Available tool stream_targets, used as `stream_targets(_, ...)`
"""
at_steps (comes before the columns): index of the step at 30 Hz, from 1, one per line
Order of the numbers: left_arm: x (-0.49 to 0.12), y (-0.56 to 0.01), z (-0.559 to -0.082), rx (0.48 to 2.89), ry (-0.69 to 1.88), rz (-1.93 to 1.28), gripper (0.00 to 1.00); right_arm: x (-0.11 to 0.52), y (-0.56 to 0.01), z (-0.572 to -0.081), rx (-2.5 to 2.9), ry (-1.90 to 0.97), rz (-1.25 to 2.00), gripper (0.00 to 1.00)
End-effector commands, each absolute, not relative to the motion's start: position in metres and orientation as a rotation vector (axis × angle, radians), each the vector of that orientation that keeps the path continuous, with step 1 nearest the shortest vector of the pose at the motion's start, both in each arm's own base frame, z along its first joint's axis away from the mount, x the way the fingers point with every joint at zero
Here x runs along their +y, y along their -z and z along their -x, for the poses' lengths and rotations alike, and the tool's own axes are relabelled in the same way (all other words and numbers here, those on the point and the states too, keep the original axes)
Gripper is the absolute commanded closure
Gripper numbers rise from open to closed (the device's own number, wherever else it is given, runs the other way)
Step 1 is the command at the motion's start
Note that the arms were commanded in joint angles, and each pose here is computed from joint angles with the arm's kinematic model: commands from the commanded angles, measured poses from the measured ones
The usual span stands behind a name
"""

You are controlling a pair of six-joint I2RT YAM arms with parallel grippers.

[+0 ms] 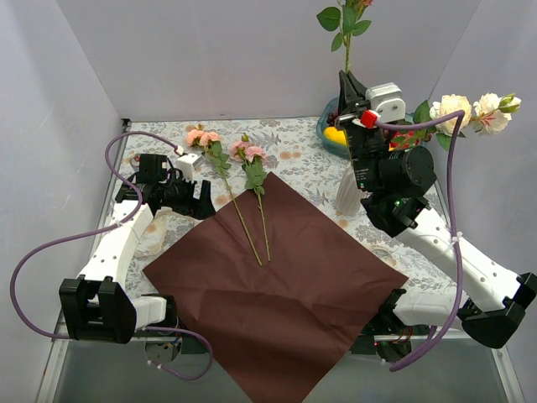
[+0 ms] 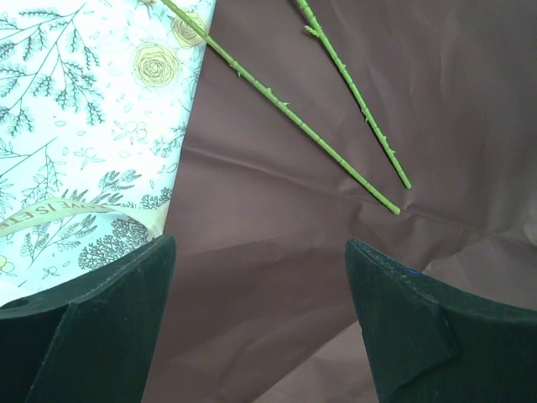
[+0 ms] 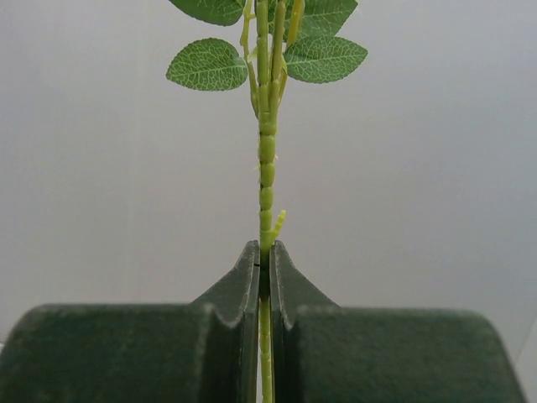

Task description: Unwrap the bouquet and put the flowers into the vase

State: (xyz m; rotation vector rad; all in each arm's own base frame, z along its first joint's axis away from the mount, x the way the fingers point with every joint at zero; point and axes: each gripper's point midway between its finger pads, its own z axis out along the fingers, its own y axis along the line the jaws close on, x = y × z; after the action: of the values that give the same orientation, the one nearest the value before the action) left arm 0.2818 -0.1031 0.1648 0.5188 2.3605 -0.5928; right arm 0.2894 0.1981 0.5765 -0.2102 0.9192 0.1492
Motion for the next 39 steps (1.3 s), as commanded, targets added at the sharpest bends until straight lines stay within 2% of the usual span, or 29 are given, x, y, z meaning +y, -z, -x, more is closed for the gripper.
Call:
stream_targets(1,-0.106,-0.178,-0.282,2.333,0.617,-0.539,0.19,0.169,-0.606,-0.286,0.824,-0.049,0.167,0.99)
stream_targets(21,-0.107,-0.191,-0.283,2.311,0.619,-0.578,0.19,0.149,-0.556,-0.338,0.858,-0.084,0.151,0.99)
stream_targets(35,-0.108,-0.193,-0.288,2.327,0.626,-0.592,0.19,0.144,-0.524,-0.352,0.873,-0.107,0.112,0.99)
stream_targets(36,-0.108,-0.193,-0.287,2.328,0.627,-0.591,0.19,0.143,-0.52,-0.354,0.883,-0.1,0.105,0.95)
stream_targets(38,-0.108,-0.194,-0.288,2.323,0.627,-0.593,0.19,0.139,-0.514,-0.357,0.903,-0.084,0.088,0.75)
stream_targets(39,-0.108,-0.195,-0.288,2.32,0.625,-0.595,0.19,0.137,-0.514,-0.356,0.906,-0.082,0.084,0.73)
